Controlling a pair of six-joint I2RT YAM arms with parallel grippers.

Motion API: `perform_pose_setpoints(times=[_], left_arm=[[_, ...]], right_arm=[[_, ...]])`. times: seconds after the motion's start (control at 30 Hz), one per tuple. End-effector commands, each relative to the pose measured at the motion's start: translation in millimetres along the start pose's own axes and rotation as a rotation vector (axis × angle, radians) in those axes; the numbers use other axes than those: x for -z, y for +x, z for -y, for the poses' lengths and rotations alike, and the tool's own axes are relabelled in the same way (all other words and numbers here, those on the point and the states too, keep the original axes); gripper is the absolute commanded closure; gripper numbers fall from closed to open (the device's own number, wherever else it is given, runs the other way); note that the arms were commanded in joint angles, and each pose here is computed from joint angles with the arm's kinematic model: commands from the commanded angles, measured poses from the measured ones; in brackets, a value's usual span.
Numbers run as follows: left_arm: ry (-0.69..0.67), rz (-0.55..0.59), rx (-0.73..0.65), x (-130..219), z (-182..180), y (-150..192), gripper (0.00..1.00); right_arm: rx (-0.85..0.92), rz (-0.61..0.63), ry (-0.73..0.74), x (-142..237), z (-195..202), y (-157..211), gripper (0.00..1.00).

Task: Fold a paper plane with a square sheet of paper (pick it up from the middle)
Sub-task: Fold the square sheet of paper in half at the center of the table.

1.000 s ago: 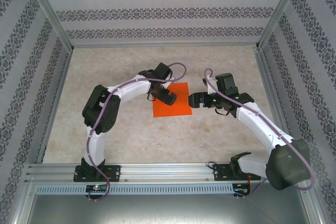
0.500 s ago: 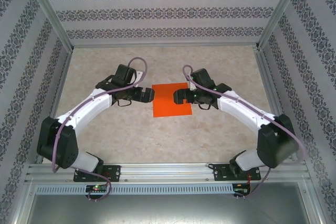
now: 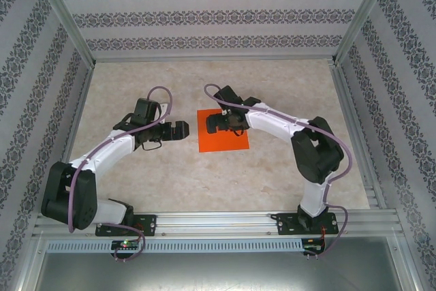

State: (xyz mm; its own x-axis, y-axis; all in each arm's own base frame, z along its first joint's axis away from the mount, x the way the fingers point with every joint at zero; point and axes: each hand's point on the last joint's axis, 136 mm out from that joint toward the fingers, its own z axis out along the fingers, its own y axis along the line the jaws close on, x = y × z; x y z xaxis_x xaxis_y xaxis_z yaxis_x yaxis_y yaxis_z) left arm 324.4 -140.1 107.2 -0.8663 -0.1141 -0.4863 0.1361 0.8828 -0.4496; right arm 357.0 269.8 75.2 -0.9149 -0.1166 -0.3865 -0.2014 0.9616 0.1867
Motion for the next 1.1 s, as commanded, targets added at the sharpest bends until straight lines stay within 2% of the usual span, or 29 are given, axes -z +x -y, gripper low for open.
perform_pose_setpoints(times=[0.0,0.33,1.07], left_arm=[[0.049,0.033,0.025,-0.8,4.1,-8.2,0.00],[0.043,0.011,0.034,-5.7,0.4,-2.8,0.00],[0.040,-0.025,0.041,-13.1,-3.3,5.0,0.00]], right_arm=[[-0.031,-0.027,0.084,-8.9,7.8,0.5,0.02],[-0.057,-0.074,0.186,-36.2,17.2,5.1,0.03],[-0.090,-0.142,0.201,-77.6,16.0,17.8,0.05]])
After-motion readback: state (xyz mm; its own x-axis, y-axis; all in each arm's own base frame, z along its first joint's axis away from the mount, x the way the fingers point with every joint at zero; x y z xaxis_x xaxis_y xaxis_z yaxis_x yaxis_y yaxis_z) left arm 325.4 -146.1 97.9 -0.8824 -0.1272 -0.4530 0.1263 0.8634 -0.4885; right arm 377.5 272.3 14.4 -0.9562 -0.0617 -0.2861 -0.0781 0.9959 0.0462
